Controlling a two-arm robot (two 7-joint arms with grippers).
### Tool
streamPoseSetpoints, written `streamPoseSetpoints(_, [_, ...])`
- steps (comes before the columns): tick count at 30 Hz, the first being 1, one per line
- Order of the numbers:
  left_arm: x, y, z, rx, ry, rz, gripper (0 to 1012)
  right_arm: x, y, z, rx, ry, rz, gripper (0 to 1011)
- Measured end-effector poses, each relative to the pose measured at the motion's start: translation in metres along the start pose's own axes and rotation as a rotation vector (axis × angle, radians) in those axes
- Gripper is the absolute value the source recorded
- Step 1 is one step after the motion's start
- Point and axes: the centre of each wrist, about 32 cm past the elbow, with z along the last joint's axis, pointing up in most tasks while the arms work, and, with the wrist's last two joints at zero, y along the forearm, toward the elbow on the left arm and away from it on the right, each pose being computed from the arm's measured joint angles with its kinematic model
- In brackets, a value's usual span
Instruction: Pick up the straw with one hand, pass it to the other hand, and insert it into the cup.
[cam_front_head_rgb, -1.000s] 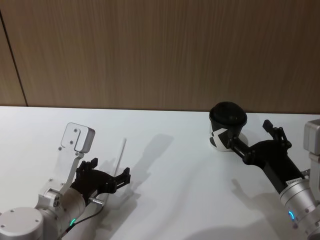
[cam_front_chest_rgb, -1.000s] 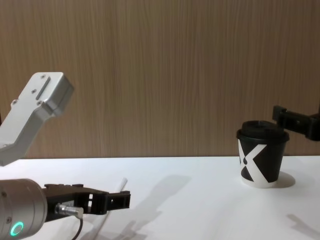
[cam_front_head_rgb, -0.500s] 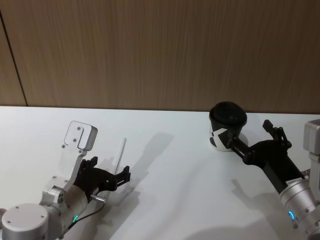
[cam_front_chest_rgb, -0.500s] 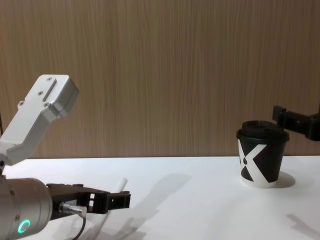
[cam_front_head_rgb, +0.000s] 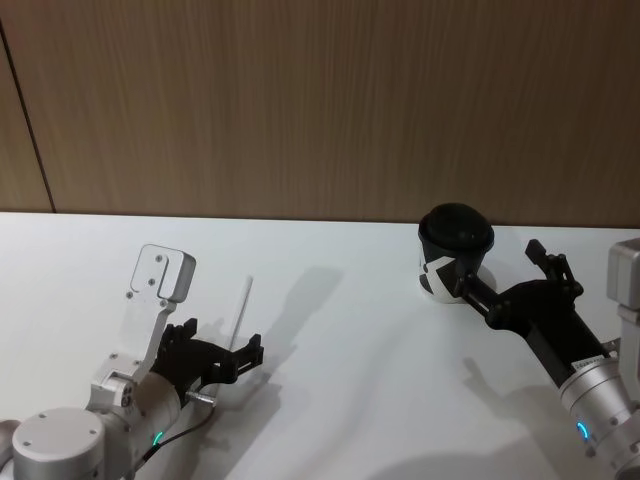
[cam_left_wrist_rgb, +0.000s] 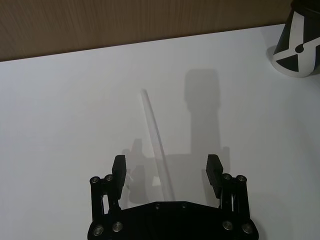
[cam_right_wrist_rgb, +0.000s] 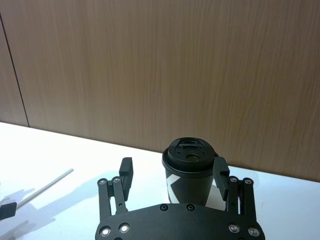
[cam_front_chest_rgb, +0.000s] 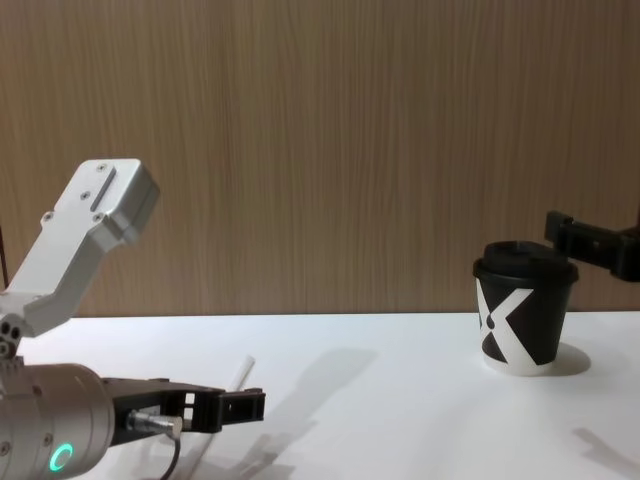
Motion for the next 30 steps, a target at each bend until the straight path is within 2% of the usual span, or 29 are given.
streamPoseSetpoints(6, [-0.0003,-0.0002,0.0003,0.013,-0.005,0.002,1006,0.0,0.0,0.0,0.0,0.0,0.0,1001])
streamPoseSetpoints(18, [0.0012,-0.0005,0.0031,0.042,-0.043,-0.016,1006,0.0,0.0,0.0,0.0,0.0,0.0,1001])
streamPoseSetpoints(30, [0.0,-0.0013,0.0018,0.042,-0.042,-0.018,1006,0.0,0.0,0.0,0.0,0.0,0.0,1001])
